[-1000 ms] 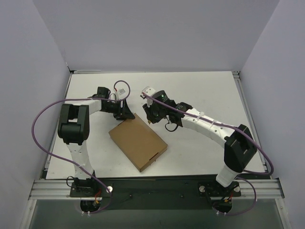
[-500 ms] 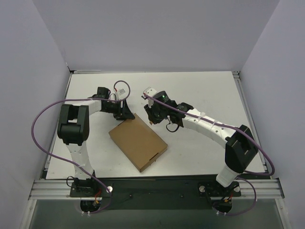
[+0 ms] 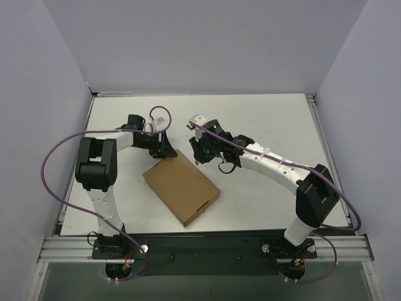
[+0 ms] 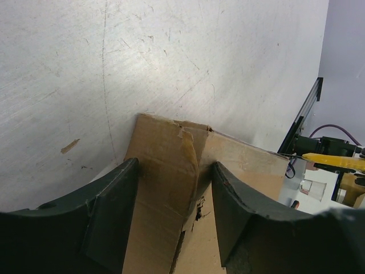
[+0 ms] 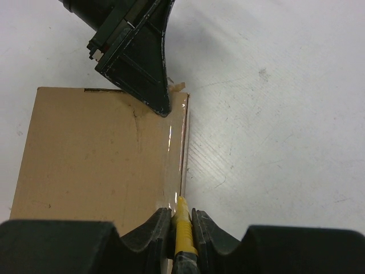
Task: Unpack the express box
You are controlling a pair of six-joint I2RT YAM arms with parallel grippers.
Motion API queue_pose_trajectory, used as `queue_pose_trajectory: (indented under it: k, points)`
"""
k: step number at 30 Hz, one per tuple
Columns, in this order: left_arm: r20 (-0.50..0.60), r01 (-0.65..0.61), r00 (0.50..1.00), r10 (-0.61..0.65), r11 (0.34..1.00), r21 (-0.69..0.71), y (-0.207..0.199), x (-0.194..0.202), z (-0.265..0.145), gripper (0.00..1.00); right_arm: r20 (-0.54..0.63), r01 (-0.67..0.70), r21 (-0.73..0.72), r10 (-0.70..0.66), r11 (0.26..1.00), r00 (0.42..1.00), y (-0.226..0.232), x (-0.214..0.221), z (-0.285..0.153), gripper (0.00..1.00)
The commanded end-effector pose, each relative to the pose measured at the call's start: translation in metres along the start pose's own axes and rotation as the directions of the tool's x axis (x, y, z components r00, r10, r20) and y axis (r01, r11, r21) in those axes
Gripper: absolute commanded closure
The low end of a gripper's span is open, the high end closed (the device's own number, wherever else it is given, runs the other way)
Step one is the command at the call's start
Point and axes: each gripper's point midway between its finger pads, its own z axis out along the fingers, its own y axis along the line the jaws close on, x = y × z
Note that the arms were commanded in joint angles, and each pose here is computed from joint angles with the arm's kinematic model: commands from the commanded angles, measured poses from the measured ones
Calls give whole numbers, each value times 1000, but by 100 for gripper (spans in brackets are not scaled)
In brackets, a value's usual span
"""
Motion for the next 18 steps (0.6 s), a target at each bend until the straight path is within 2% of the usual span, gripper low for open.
queue_pose_trajectory:
  k: [1,18]
  points:
    - [-52,18,998,-25,992,-125,26,23,4,39,7,-50,26,50,998,999,-1,4,6,100]
    - [-55,25,998,-32,992,-126,28,25,5,39,22,-46,25,45,999,999,2,3,12,100]
